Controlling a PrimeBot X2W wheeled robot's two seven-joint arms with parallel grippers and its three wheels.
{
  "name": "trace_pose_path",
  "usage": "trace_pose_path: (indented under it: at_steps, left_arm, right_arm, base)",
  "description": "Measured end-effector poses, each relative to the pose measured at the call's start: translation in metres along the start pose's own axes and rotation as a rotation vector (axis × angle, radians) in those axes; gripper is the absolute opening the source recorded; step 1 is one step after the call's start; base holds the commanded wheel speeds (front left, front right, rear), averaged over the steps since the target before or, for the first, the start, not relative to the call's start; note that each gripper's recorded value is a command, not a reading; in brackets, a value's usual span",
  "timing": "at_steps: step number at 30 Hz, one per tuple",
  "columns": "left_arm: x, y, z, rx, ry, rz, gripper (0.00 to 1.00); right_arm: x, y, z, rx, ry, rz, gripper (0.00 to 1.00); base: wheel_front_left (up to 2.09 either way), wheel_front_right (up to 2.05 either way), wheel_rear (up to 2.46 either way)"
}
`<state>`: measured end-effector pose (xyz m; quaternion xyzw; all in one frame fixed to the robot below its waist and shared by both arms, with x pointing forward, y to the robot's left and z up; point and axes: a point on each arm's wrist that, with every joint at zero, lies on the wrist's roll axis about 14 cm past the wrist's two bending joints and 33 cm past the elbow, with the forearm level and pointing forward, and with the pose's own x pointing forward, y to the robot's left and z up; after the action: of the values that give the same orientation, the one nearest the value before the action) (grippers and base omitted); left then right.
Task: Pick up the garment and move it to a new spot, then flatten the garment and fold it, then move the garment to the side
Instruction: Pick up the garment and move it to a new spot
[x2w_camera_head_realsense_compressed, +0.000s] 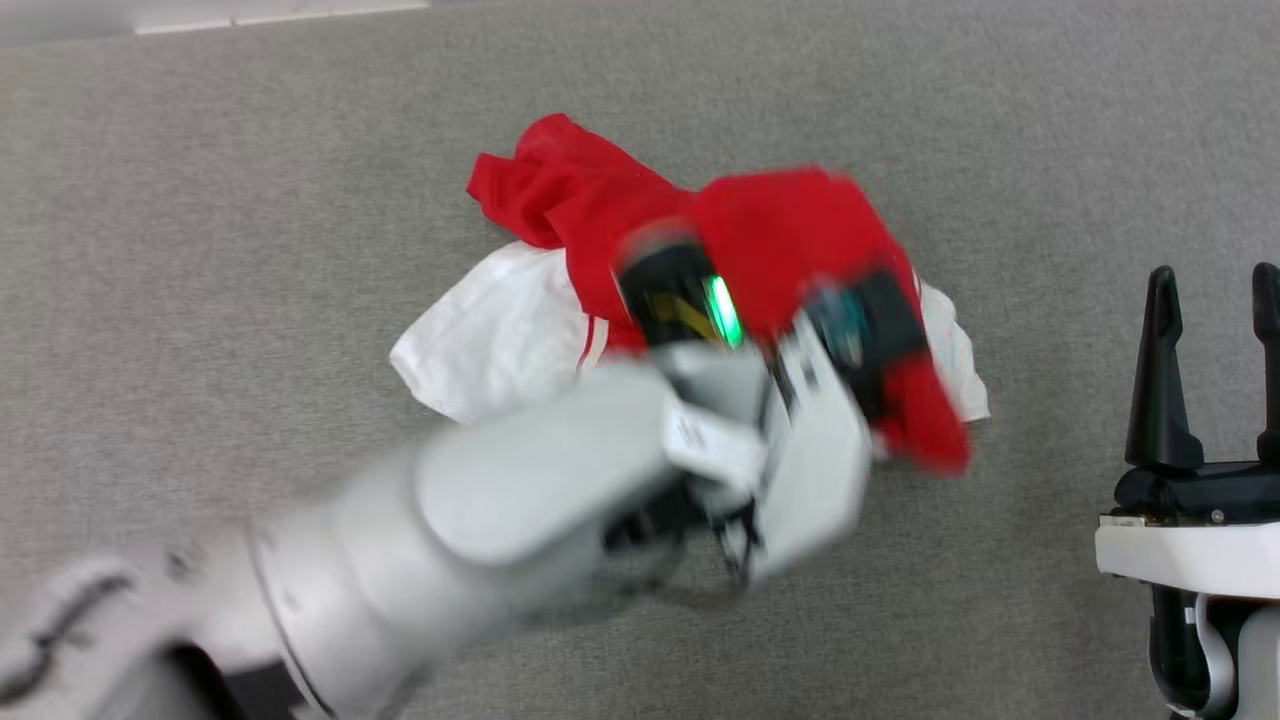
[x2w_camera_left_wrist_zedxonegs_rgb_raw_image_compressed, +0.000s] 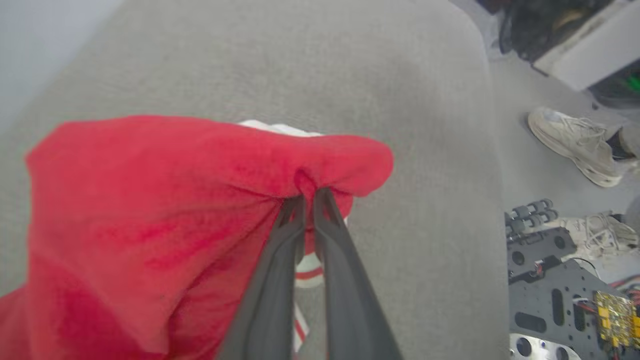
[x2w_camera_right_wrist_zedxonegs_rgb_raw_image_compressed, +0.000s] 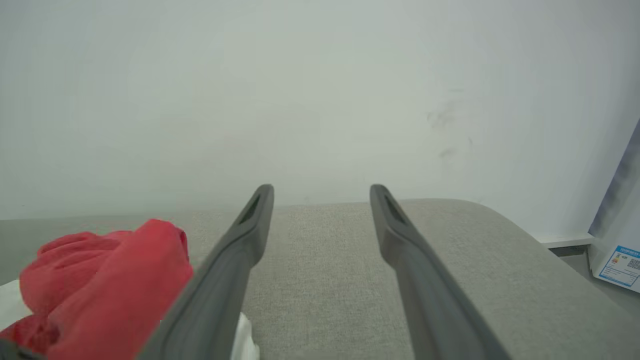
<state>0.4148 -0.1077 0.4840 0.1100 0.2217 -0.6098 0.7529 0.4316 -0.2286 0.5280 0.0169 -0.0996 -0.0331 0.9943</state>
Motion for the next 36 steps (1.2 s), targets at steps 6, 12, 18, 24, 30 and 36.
trace_pose_path:
  at_steps: [6,12,18,24,30,36]
  left_arm:
    - [0.027,-0.054,-0.048,-0.106,0.087,-0.123,0.0]
    - [0.034,-0.084,-0.062,-0.16,0.107,-0.178,0.0]
    - [0.028,-0.059,-0.022,-0.088,-0.101,-0.073,1.0]
    - [-0.006,-0.016,0.035,-0.014,-0.405,0.117,1.0]
    - [-0.063,0.03,0.055,0.069,-0.565,0.443,1.0]
    - [-0.136,0.06,0.05,0.081,-0.644,0.776,1.0]
  right_arm:
    - [0.0,-0.001,-0.01,-0.004,0.026,-0.003,1.0]
    - [0.003,0.0,-0.011,-0.004,0.023,-0.001,1.0]
    - [-0.003,0.003,-0.004,-0.001,0.017,0.01,1.0]
    - [-0.016,0.008,0.01,0.004,-0.002,0.021,1.0]
    - [-0.025,0.016,0.025,0.016,-0.034,0.044,1.0]
    - [-0.029,0.025,0.036,0.024,-0.06,0.071,1.0]
  base:
    - [0.0,0.0,0.0]
    - [0.0,0.0,0.0]
    - [0.0,0.0,0.0]
    - [0.0,0.0,0.0]
    - [0.0,0.0,0.0]
    - [0.0,0.0,0.0]
